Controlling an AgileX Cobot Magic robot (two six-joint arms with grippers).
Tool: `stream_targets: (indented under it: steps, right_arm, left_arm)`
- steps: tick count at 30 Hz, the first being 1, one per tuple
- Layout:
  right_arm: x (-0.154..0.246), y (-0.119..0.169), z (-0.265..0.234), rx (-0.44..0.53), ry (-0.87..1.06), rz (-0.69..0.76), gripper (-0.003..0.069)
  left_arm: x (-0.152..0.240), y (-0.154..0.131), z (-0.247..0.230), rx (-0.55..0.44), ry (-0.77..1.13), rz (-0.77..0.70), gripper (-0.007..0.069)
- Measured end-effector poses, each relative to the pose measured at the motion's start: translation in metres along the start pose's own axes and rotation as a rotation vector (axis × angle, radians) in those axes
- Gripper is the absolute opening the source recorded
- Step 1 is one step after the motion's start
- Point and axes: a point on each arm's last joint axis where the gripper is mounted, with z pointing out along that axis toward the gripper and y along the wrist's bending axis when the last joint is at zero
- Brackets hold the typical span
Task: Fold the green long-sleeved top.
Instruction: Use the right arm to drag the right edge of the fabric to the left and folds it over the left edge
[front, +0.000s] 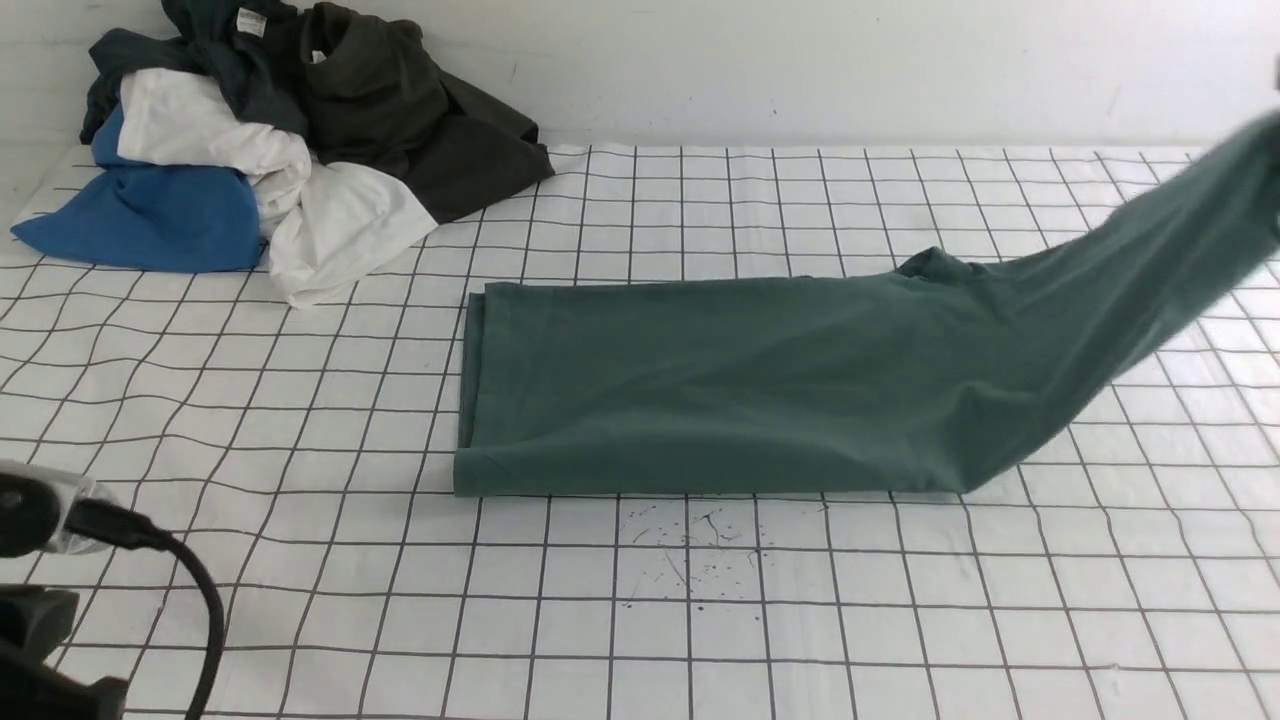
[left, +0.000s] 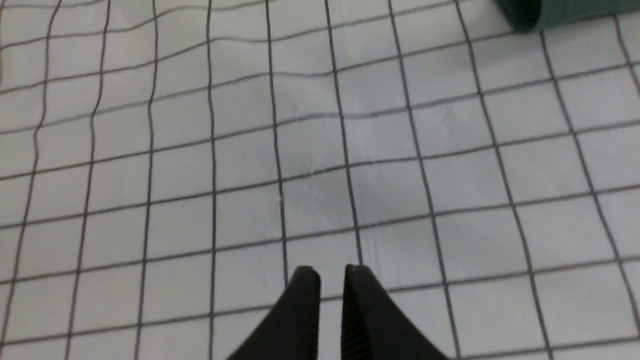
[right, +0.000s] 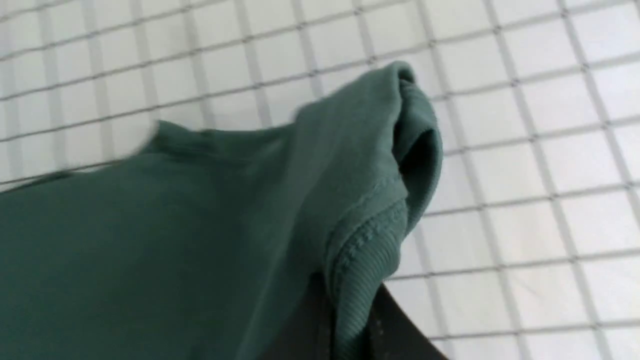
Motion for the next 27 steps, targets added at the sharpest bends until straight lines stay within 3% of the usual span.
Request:
stream_targets:
  steps: [4,5,6,7,8,9,11,14,18,27]
  right_arm:
    - [0.013,0.118,0.027,-0.271,0.047,-0.149,0.0018]
    - [0.016,0.128,0.031,-0.295,0.051,-0.163,0.0018]
    - [0.029,0.168,0.051,-0.38,0.065,-0.215,0.0018]
    - [0.038,0.192,0.064,-0.426,0.068,-0.244,0.0017]
    - [0.041,0.196,0.067,-0.425,0.068,-0.244,0.0017]
    - [0.056,0.229,0.089,-0.49,0.066,-0.277,0.0017]
    - [0.078,0.262,0.117,-0.538,0.073,-0.283,0.0017]
    - [0.108,0.291,0.154,-0.578,0.081,-0.279,0.0021]
    - [0.132,0.309,0.182,-0.631,0.078,-0.257,0.006]
    - [0.121,0.326,0.173,-0.82,-0.089,-0.209,0.0163]
  left_arm:
    - [-0.006,-0.002,0.004,0.017,-0.045,-0.025,0.0055]
    - [-0.006,-0.002,0.004,0.017,-0.044,-0.025,0.0055]
    - [-0.006,-0.002,0.005,0.017,-0.043,-0.025,0.0055]
    - [-0.006,-0.002,0.005,0.017,-0.043,-0.026,0.0055]
    - [-0.006,-0.002,0.005,0.017,-0.043,-0.026,0.0055]
    - [-0.006,-0.002,0.005,0.018,-0.043,-0.028,0.0055]
    - [-0.006,-0.002,0.005,0.023,-0.043,-0.031,0.0055]
    - [-0.006,-0.003,0.005,0.034,-0.042,-0.053,0.0055]
    - [-0.005,-0.005,0.005,0.052,-0.034,-0.076,0.0055]
    - [-0.006,-0.005,0.005,0.055,-0.04,-0.079,0.0055]
